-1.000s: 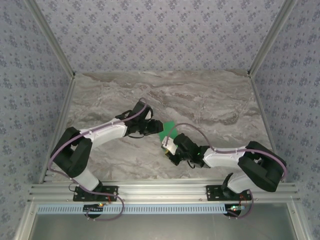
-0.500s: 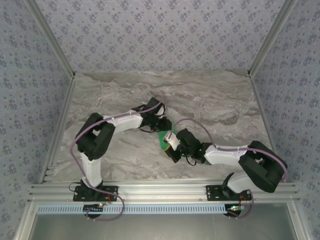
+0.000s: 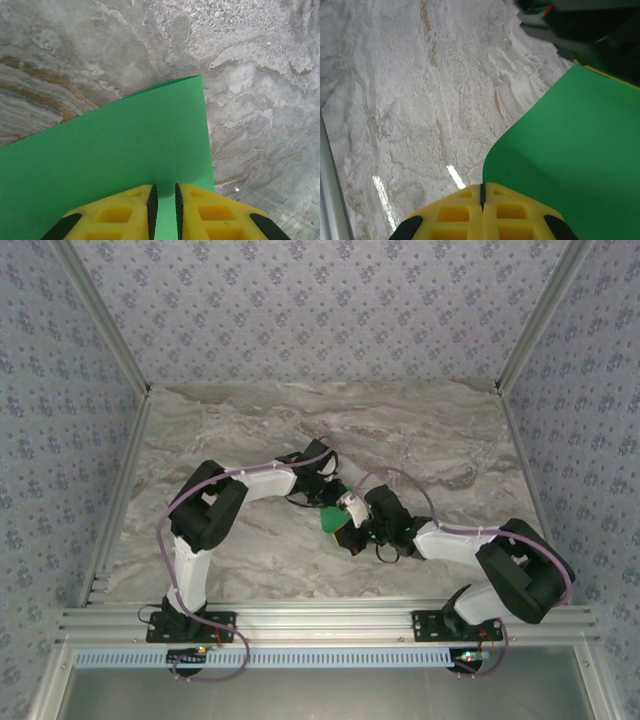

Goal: Fold a paper plane with a square sheet of paper (fold left side to right side)
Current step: Third fold the triangle at the center of the table.

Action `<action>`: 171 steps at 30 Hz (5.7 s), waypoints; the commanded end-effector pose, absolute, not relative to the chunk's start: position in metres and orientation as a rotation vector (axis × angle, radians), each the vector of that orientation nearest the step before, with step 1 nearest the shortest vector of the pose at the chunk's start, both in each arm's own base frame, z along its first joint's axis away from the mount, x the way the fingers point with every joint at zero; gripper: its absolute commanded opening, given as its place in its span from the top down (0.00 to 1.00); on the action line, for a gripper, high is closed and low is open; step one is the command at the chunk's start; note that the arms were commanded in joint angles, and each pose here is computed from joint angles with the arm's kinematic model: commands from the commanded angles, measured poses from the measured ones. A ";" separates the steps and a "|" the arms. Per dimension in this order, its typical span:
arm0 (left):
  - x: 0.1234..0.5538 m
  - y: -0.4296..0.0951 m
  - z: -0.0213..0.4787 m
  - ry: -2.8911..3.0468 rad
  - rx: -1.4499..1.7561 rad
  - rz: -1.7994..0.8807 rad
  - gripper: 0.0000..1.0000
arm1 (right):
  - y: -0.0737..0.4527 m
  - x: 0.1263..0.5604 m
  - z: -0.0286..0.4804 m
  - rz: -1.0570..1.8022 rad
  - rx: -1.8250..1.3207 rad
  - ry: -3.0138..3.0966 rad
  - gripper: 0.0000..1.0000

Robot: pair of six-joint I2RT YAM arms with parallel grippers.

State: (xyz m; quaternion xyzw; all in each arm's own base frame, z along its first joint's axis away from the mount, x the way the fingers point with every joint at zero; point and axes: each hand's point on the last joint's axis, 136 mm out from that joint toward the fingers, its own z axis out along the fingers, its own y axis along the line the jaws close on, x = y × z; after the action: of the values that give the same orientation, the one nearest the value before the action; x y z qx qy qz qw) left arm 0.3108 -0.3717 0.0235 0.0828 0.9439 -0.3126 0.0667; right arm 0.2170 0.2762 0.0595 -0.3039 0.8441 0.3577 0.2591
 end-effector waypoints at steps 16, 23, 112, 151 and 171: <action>0.294 -0.367 -0.006 2.943 0.289 -0.851 0.80 | 0.248 0.259 0.039 0.947 -0.557 2.453 0.96; 0.294 -0.366 -0.006 2.944 0.286 -0.847 0.80 | 0.237 0.266 0.031 0.903 -0.501 2.479 0.95; 0.261 -0.360 0.079 2.746 0.343 -1.009 0.77 | 0.212 0.245 -0.007 0.793 -0.505 2.664 0.94; 0.237 -0.332 0.004 2.910 0.238 -0.842 0.81 | 0.221 0.256 0.009 0.827 -0.503 2.637 0.88; 0.231 -0.322 -0.009 2.938 0.217 -0.794 0.82 | 0.246 0.212 0.081 1.200 -0.542 2.592 0.67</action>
State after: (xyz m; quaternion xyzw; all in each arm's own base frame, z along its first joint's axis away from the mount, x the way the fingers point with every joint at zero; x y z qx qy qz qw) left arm 0.2437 -0.3444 0.0196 0.0847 0.9442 -0.3102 0.0716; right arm 0.2501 0.2379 0.0882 -0.1922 0.8904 0.3640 0.1945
